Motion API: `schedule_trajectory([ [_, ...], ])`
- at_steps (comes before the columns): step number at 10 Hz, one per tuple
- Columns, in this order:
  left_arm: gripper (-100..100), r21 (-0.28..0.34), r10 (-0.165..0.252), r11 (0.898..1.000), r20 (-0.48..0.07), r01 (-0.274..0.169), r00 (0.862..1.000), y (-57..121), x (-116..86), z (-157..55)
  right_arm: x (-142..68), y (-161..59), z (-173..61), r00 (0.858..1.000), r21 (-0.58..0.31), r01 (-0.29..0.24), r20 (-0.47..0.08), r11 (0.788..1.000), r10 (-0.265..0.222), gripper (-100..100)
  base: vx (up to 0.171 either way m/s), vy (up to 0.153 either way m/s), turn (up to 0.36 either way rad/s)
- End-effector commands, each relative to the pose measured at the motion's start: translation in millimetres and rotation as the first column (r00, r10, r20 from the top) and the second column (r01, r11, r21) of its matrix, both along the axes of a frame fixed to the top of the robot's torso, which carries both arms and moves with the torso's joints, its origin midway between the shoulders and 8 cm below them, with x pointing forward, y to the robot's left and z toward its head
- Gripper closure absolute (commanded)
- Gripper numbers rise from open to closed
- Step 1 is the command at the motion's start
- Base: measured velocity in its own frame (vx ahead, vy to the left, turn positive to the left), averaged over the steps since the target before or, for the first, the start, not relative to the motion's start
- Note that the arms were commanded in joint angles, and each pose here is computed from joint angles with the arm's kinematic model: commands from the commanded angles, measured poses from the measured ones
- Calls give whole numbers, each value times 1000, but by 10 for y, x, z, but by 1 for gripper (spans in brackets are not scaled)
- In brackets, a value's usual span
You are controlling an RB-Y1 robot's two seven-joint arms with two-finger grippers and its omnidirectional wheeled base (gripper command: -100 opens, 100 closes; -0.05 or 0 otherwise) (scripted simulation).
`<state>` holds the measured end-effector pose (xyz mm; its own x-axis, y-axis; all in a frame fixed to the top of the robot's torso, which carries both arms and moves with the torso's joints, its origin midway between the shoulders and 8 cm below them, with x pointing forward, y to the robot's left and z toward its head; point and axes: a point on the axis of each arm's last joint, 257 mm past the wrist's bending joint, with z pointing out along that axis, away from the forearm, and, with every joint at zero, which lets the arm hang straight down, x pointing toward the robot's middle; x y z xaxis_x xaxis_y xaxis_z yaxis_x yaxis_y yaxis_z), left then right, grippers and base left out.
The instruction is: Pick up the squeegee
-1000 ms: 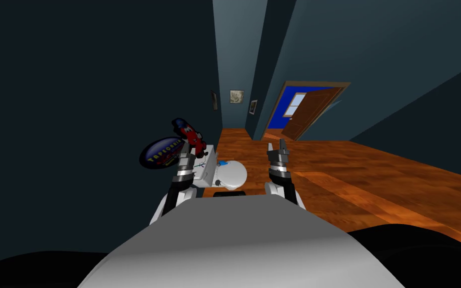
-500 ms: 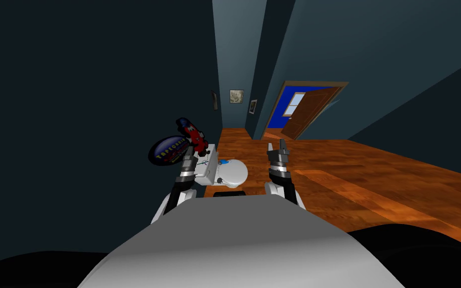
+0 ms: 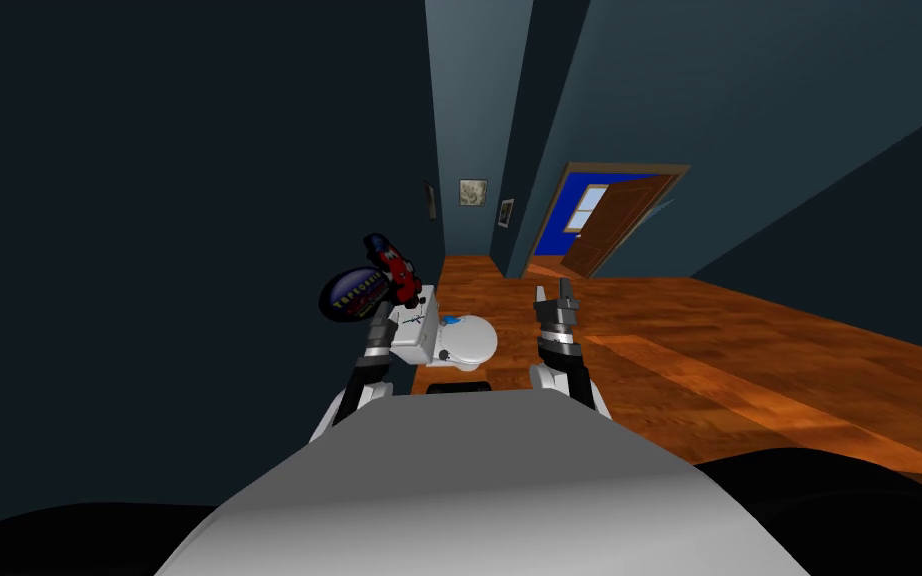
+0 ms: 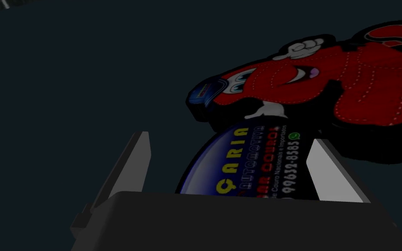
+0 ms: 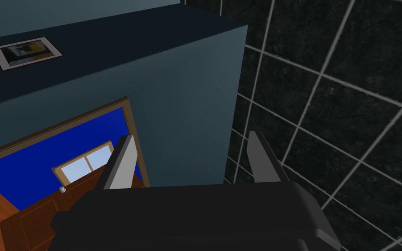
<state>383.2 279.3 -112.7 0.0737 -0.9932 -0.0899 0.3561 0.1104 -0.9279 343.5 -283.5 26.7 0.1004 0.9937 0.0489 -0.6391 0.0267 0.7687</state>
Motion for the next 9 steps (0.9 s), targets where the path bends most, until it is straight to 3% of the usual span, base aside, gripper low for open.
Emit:
schedule_trajectory([
  [1,-100,-36,-3,999,-35,2,999,37,27,-176,0,0,0,1000,0,0,0,1000,0,0,-72,95,-10],
  [9,-100,-186,-33,983,-157,4,987,118,103,-864,0,0,0,1000,0,0,0,1000,0,0,-38,61,-2],
])
